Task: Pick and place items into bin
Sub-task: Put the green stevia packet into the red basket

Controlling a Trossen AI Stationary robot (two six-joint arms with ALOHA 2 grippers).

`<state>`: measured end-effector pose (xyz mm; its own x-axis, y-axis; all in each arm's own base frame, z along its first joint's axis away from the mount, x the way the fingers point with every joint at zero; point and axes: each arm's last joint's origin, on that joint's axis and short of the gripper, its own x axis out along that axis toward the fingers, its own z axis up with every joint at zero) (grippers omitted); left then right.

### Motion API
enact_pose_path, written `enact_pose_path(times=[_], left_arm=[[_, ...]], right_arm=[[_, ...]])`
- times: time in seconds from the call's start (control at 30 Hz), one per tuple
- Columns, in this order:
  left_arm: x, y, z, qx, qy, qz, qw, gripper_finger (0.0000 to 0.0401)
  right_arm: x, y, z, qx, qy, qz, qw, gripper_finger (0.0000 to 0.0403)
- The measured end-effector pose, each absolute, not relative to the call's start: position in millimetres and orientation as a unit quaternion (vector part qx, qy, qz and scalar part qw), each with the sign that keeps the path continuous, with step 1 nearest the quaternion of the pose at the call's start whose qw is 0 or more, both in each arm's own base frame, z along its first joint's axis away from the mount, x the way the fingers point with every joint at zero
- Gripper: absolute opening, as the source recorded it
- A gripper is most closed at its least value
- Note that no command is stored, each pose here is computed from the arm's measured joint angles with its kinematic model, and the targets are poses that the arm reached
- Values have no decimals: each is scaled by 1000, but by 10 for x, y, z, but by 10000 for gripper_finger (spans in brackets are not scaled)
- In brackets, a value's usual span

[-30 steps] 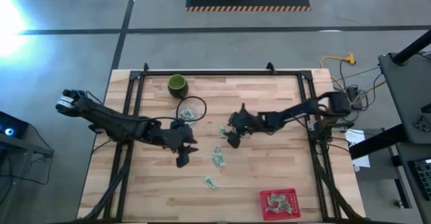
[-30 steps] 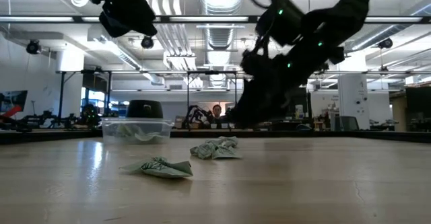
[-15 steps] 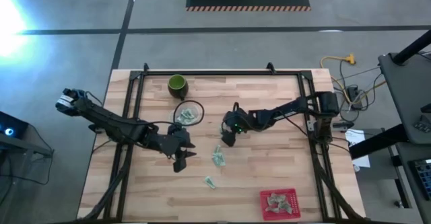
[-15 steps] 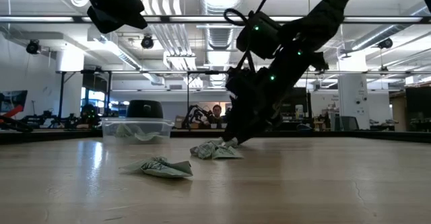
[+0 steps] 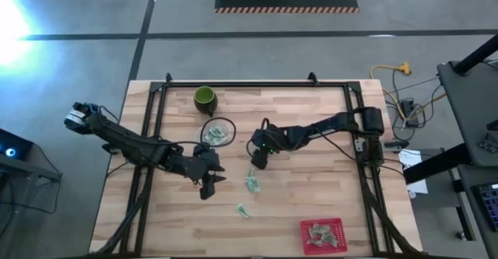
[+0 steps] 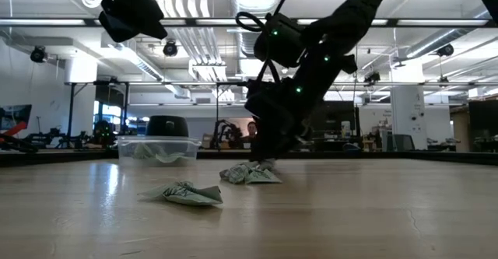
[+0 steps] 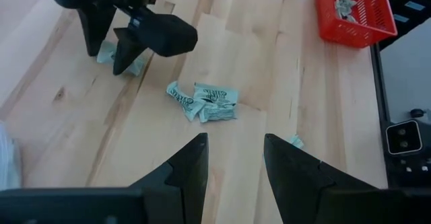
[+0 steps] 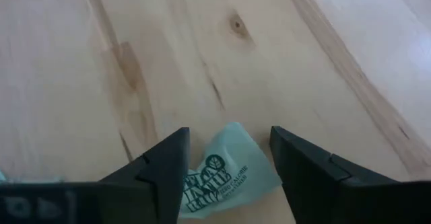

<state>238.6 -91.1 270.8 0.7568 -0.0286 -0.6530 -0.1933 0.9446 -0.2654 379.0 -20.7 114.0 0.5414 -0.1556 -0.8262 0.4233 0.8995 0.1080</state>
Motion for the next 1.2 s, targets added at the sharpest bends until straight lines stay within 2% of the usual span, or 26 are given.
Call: enact_pose_path(times=[0.67,1.03,1.2], left_arm=[[2385,-904,2697,-155,343,55,925,128],[2378,-899,2664,-151,347,57,924,128],[2366,-896,2614,-151,352,59,922,128]], right_arm=[[3618,-158,1326,146,481,-157,850,14],[3604,-129,1341,147,486,-134,851,11],[3568,-120,1335,141,493,-106,852,47]])
